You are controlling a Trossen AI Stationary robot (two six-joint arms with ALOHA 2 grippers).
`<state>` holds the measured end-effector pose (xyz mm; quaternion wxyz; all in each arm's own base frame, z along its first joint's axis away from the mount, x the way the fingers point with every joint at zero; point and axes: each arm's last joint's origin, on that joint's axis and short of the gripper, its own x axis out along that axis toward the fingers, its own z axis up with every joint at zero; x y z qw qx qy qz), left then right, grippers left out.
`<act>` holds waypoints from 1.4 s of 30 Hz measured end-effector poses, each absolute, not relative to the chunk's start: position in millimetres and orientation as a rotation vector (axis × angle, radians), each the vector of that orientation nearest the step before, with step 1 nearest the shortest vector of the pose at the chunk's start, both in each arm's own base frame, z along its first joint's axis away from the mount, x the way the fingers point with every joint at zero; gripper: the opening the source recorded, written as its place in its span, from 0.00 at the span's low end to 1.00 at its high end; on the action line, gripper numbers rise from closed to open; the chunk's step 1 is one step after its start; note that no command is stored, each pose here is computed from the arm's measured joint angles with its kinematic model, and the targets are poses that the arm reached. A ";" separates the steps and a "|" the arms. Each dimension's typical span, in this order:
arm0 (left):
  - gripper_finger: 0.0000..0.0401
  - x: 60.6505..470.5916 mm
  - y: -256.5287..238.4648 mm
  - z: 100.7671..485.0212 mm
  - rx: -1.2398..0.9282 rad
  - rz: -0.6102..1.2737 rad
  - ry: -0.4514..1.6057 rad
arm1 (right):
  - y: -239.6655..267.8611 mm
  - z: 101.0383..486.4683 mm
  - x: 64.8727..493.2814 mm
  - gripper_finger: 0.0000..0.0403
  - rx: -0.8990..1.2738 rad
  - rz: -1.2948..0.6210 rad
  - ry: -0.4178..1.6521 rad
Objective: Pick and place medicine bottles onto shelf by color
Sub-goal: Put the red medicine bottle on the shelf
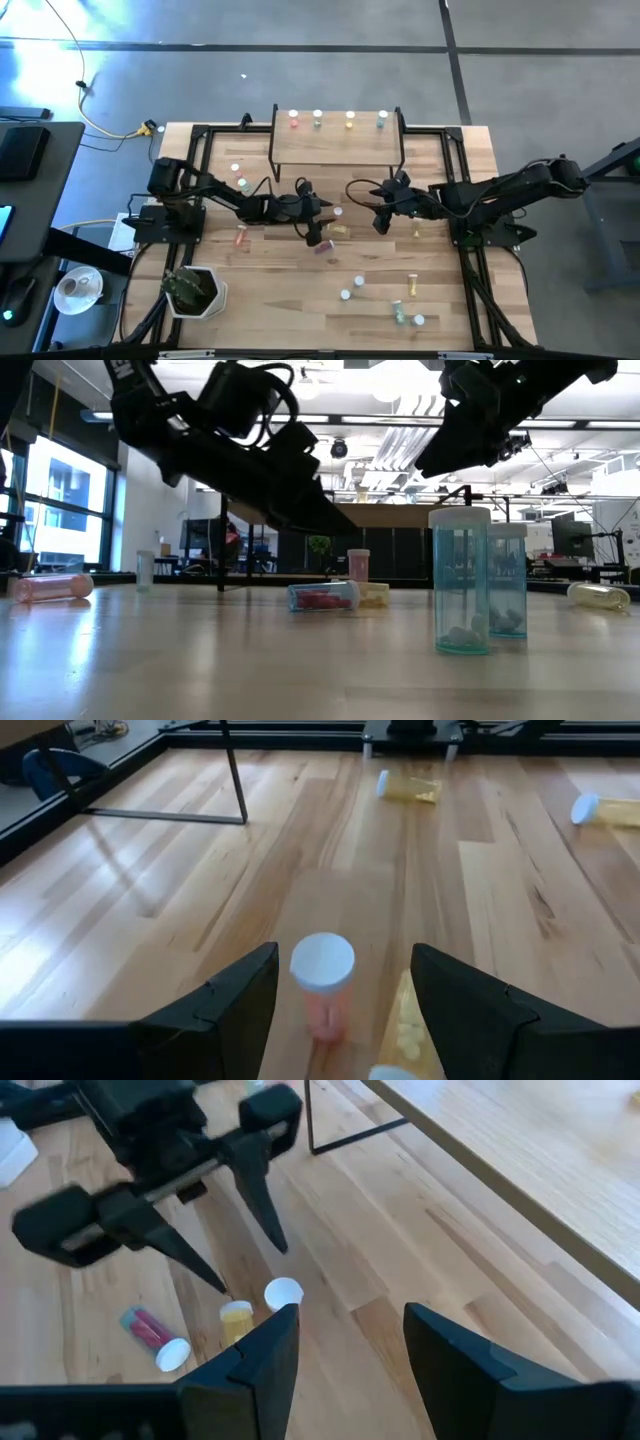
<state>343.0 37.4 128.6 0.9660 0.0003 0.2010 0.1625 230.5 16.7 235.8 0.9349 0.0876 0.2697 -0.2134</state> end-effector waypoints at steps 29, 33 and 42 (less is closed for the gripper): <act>0.55 359.4 52.0 115.4 -0.039 0.347 0.425 | 16.7 236.0 230.7 0.43 0.181 -0.436 0.549; 0.55 359.4 52.0 115.4 -0.039 0.346 0.425 | 16.6 236.1 230.8 0.43 0.181 -0.436 0.548; 0.55 359.3 52.8 115.5 -0.018 0.351 0.427 | 16.9 238.6 232.6 0.43 0.192 -0.431 0.516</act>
